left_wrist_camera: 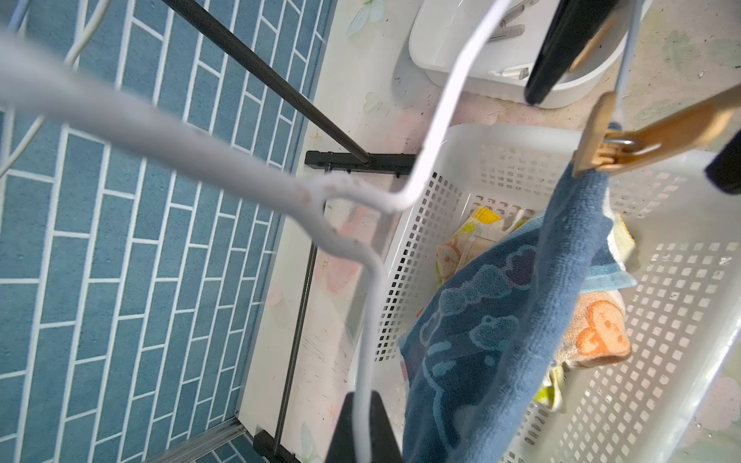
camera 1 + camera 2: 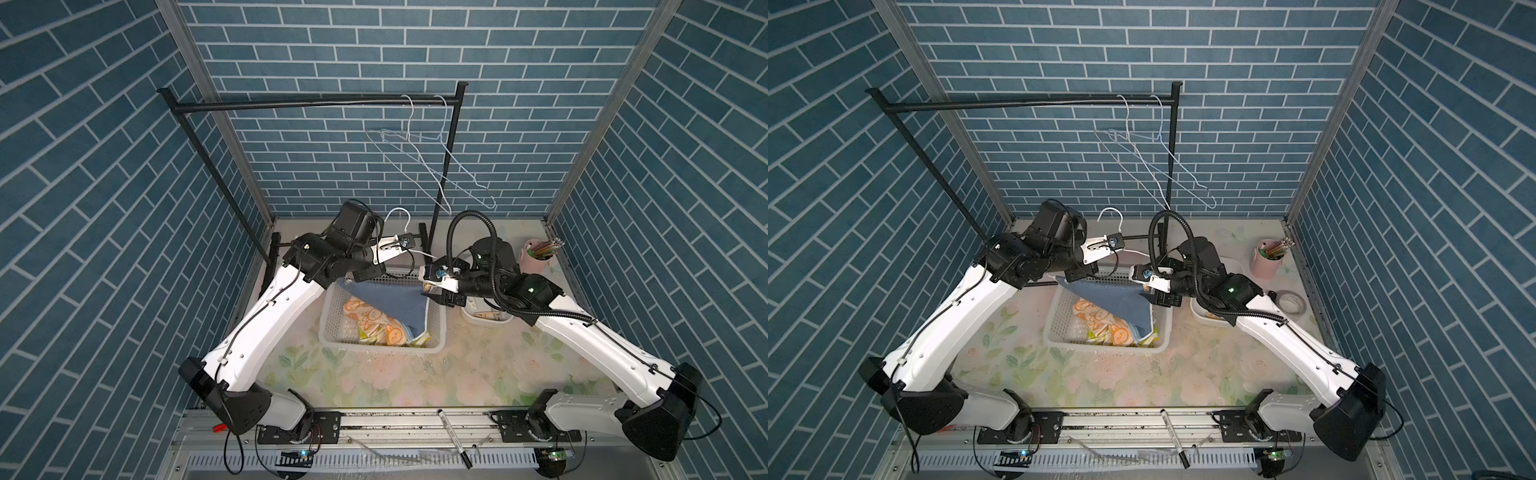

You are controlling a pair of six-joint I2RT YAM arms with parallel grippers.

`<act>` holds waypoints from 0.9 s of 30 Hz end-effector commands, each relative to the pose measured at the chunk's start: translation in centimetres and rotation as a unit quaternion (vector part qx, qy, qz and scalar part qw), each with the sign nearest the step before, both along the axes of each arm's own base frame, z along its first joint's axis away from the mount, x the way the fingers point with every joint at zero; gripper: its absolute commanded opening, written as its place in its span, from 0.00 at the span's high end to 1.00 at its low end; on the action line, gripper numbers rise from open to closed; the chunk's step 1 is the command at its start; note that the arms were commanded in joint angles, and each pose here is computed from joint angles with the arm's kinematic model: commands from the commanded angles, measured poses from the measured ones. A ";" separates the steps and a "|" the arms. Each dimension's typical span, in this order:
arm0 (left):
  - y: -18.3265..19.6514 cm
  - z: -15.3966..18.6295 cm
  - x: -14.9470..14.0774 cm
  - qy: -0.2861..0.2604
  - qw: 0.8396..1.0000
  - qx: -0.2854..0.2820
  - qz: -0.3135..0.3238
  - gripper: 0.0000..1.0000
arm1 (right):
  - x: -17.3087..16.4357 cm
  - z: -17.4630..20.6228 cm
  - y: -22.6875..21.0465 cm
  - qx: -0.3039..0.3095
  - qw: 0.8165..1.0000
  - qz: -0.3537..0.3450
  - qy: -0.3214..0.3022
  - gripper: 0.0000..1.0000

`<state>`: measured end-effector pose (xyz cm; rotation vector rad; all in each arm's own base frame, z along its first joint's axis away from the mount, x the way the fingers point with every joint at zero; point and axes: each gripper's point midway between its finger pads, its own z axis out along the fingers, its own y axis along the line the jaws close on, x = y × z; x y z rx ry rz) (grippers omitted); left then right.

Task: Remove the clothespins securing towels to the hanger
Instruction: Remove the clothespin from the hanger.

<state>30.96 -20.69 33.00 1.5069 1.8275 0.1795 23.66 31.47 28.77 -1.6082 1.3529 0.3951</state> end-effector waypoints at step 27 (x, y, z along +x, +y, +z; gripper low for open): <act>0.4 -0.6 0.2 -0.003 1.000 0.006 0.027 1.00 | -1.6 5.0 -1.8 0.044 0.999 -0.026 -0.017 1.00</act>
